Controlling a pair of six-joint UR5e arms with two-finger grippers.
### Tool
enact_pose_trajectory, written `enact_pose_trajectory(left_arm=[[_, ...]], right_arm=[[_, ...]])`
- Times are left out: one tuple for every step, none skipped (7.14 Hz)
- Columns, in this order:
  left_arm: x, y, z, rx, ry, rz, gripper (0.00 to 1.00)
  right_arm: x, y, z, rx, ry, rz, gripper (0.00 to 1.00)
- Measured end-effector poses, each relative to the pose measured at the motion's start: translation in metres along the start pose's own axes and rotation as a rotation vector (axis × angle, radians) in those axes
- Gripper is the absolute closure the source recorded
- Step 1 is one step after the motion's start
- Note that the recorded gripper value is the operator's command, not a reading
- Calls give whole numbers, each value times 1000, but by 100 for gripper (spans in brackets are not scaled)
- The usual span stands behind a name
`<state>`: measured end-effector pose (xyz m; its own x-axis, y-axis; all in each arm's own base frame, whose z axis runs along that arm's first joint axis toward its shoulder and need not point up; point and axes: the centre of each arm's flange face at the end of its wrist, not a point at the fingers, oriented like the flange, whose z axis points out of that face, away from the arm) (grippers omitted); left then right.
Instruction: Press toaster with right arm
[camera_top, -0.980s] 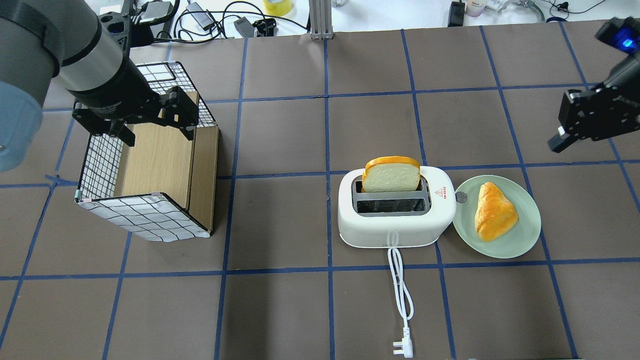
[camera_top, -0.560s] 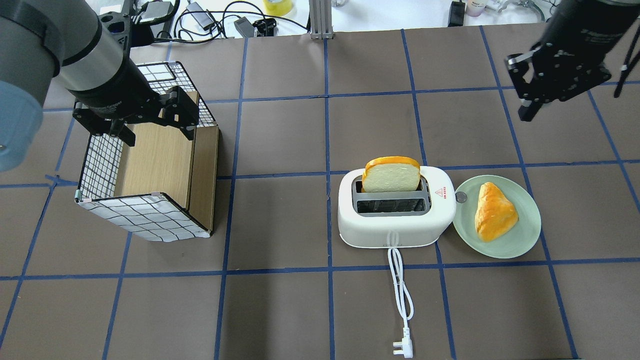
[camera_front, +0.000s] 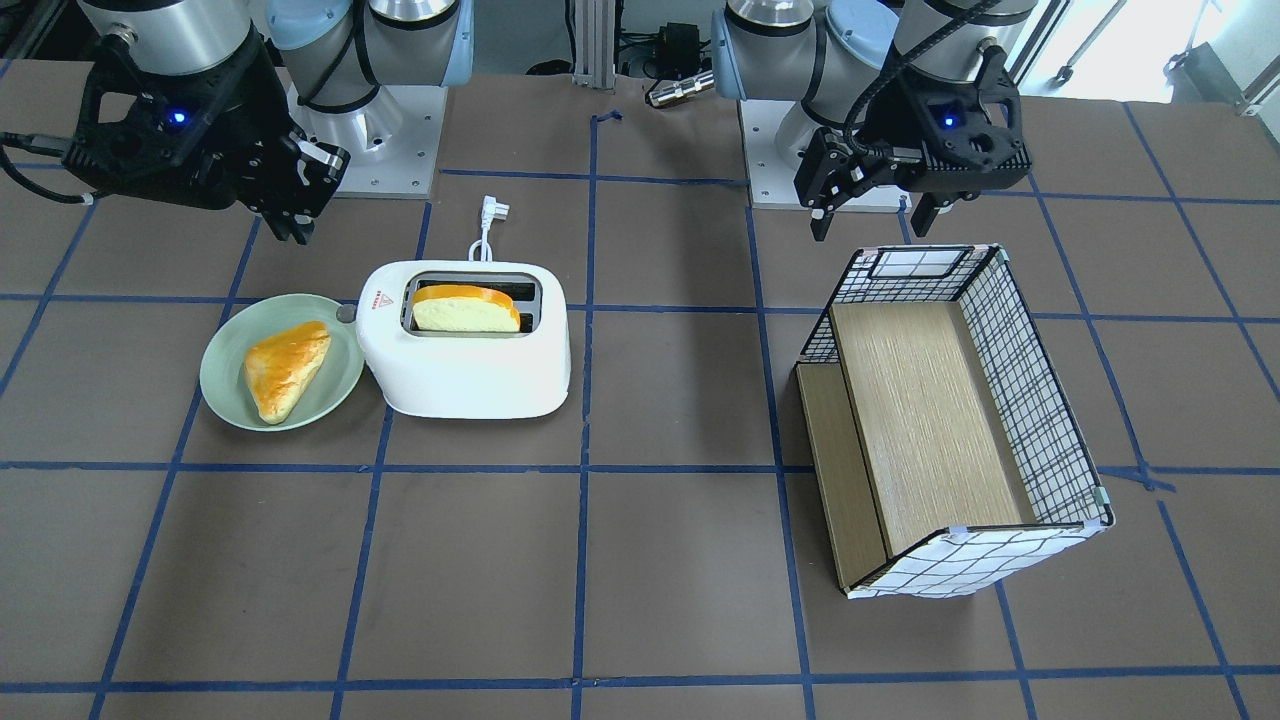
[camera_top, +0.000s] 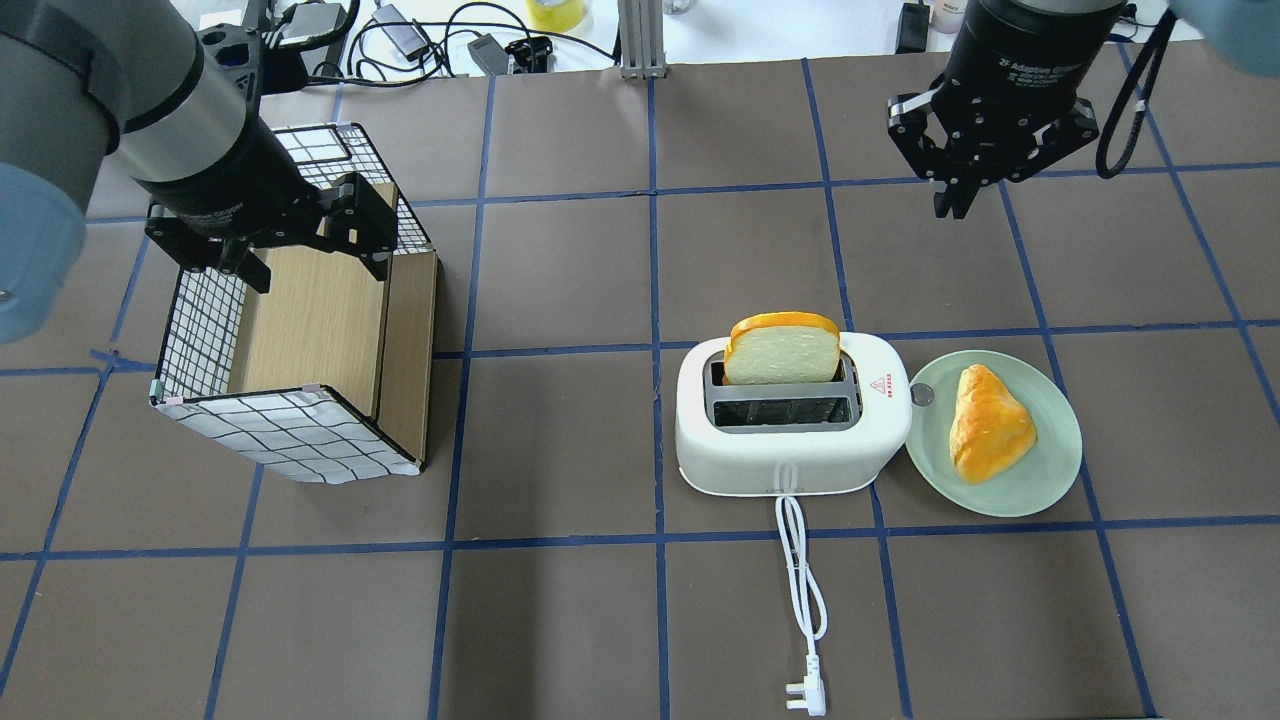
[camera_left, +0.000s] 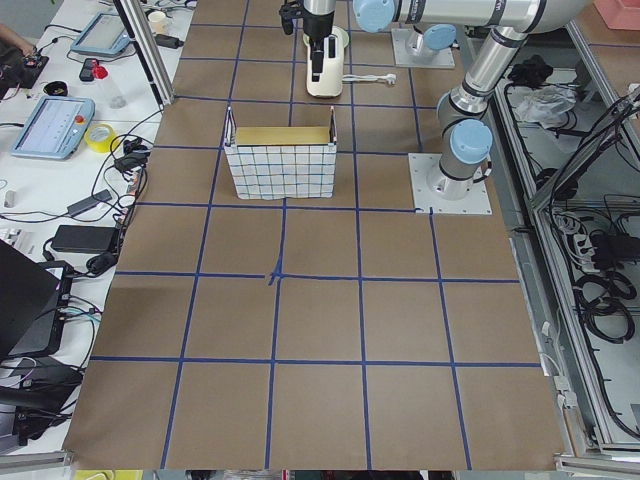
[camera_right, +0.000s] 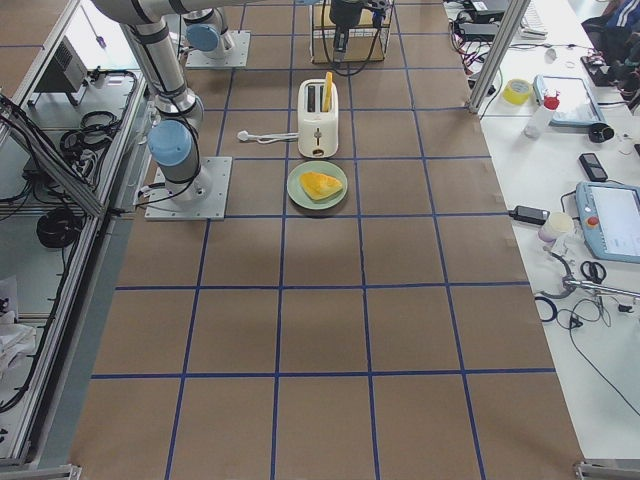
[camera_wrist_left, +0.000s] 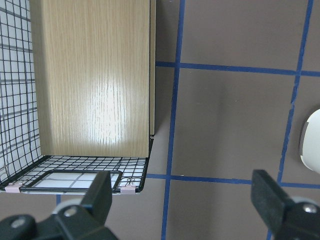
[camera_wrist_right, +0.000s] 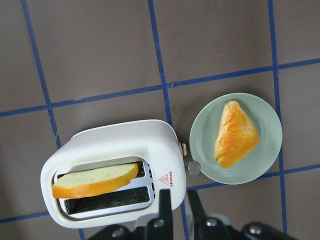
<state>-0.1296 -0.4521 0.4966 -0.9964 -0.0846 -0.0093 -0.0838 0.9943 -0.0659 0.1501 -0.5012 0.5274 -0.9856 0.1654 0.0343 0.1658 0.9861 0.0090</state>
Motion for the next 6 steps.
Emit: enact_pose_trajectory(left_arm=[[0, 0, 0, 0, 0, 0, 0], [0, 0, 0, 0, 0, 0, 0], [0, 0, 0, 0, 0, 0, 0], [0, 0, 0, 0, 0, 0, 0], [0, 0, 0, 0, 0, 0, 0], [0, 0, 0, 0, 0, 0, 0]], right_arm=[[-2, -5, 2, 30, -5, 14, 0], [-3, -10, 3, 50, -7, 20, 0], [-4, -12, 2, 65, -11, 20, 0], [-4, -14, 2, 77, -15, 16, 0], [-5, -14, 2, 81, -17, 16, 0], [-5, -15, 2, 82, -20, 20, 0]])
